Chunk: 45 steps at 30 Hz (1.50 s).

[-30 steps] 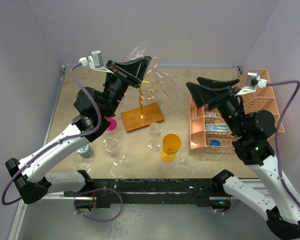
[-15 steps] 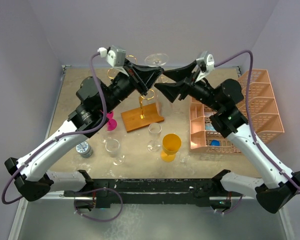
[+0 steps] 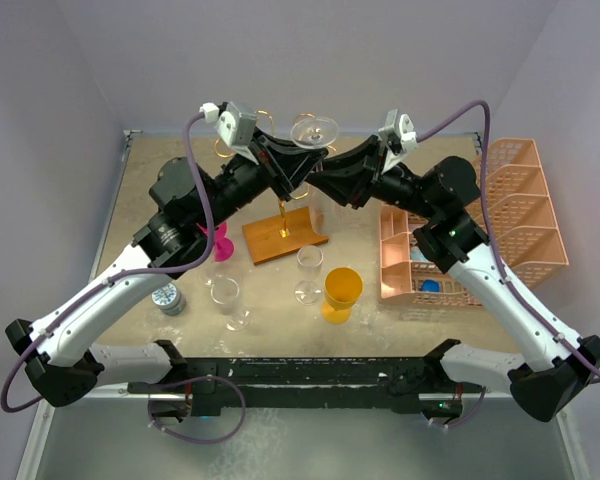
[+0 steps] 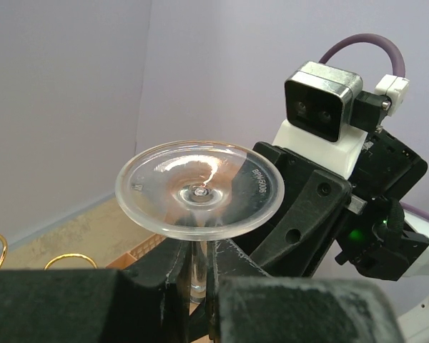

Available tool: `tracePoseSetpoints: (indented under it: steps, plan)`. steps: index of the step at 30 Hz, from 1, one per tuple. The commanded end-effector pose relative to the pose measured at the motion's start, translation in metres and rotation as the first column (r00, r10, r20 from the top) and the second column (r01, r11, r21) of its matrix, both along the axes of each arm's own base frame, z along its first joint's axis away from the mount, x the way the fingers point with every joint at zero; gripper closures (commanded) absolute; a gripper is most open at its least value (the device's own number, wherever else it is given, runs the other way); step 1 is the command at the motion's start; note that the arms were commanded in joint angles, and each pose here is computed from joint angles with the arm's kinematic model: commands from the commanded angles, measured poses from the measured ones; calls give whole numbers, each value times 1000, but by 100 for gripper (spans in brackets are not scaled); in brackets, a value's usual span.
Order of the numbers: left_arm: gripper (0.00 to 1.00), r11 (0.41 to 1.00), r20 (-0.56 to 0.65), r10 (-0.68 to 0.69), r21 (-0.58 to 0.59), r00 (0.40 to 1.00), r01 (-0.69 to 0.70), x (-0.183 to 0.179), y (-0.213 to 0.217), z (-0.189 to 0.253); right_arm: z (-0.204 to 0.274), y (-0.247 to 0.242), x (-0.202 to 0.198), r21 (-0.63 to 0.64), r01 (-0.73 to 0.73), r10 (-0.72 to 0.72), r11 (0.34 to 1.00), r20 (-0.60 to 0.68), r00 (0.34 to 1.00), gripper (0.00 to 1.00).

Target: Place the wine glass upside down on the wine glass rack

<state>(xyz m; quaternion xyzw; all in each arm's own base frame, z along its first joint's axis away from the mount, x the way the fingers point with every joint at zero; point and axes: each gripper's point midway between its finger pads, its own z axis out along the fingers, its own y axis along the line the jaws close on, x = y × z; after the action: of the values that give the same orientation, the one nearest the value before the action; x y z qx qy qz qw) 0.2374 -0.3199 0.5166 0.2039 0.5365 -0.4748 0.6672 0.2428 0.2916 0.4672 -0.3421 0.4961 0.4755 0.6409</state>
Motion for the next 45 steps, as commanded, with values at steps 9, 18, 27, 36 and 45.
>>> tracePoseSetpoints:
  steps: [9, 18, 27, 36, 45]
  plan:
    - [100, 998, 53, -57, -37, 997, 59, -23, 8, 20, 9, 1, -10, 39, -60, 58, 997, 58, 997, 91]
    - [100, 997, 35, -70, -24, 997, 71, -23, 6, 13, 12, 2, -14, 58, -81, 77, 995, 75, 994, 59]
    - [100, 998, 23, -61, -11, 998, 61, -21, 5, 6, 15, 1, -15, 77, -84, 77, 993, 86, 993, 98]
    - [56, 1000, -9, -5, -24, 1000, 5, -14, 13, 3, 36, -20, -5, 174, 63, -83, 983, 109, 991, 100]
    - [35, 995, -67, 92, -34, 994, -94, -10, 36, -11, 47, -80, 17, 322, 394, -421, 861, 17, 907, 100]
